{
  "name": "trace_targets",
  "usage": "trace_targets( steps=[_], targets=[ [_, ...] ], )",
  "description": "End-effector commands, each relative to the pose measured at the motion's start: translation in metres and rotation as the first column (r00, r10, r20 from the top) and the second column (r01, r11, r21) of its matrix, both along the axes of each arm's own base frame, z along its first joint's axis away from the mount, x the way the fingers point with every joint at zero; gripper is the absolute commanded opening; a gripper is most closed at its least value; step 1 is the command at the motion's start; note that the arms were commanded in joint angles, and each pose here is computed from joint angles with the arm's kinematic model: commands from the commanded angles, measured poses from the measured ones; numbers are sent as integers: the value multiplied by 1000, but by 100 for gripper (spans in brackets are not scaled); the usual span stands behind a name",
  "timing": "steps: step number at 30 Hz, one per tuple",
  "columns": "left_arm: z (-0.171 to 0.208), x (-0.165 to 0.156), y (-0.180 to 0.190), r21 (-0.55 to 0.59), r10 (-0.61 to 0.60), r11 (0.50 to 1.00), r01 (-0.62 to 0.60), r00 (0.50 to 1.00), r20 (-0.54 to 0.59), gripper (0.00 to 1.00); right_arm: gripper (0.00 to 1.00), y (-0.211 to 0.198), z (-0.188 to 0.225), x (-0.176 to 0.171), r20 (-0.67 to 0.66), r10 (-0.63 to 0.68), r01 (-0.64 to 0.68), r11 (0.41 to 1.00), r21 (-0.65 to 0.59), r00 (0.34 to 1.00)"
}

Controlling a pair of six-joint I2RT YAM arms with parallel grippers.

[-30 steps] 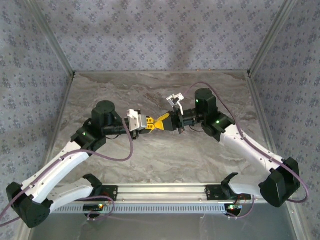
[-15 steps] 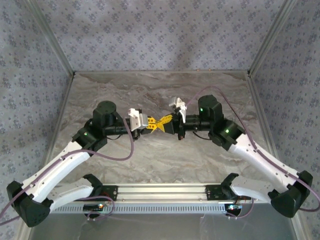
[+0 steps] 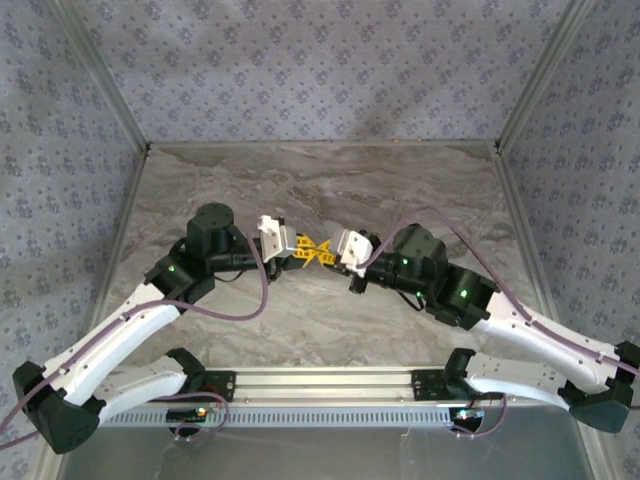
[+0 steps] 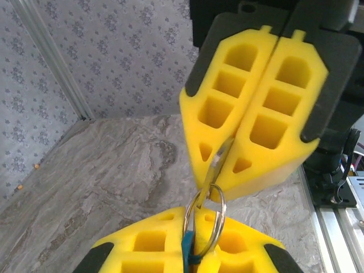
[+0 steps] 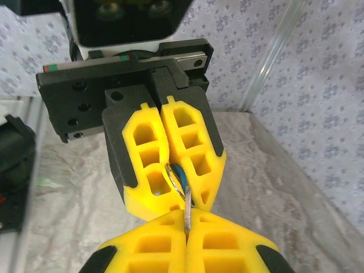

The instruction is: Remove the keys from the keyring

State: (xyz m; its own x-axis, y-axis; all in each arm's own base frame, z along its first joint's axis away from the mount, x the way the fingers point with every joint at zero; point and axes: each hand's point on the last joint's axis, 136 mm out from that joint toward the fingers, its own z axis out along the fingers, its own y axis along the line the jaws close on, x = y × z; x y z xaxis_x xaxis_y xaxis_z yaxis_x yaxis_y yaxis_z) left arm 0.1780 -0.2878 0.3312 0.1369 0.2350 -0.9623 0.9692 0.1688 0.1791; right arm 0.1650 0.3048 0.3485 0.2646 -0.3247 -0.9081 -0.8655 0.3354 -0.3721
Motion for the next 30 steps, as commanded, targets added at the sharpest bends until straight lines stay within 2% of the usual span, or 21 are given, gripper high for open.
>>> trace_targets(
  steps=[1,14,25,28,30],
  targets=[
    [10,49,24,12,276,961,-276,961,-17,0,0,-10,5,-23,193,47,-34,997,-69,980],
    [13,53,27,15,315,949,-314,948,-56,0,0,8,-4,-40,330,105,-35,977,-213,938],
    [14,49,27,12,305,952,-305,948,-88,0,0,26,-4,-46,395,132,-24,964,-266,909],
    [13,44,24,11,276,961,-277,956,-100,0,0,25,6,-48,331,131,-64,976,-207,935],
    [11,41,24,2,259,966,-260,960,-103,0,0,17,30,-34,299,54,-21,993,-113,953]
  ],
)
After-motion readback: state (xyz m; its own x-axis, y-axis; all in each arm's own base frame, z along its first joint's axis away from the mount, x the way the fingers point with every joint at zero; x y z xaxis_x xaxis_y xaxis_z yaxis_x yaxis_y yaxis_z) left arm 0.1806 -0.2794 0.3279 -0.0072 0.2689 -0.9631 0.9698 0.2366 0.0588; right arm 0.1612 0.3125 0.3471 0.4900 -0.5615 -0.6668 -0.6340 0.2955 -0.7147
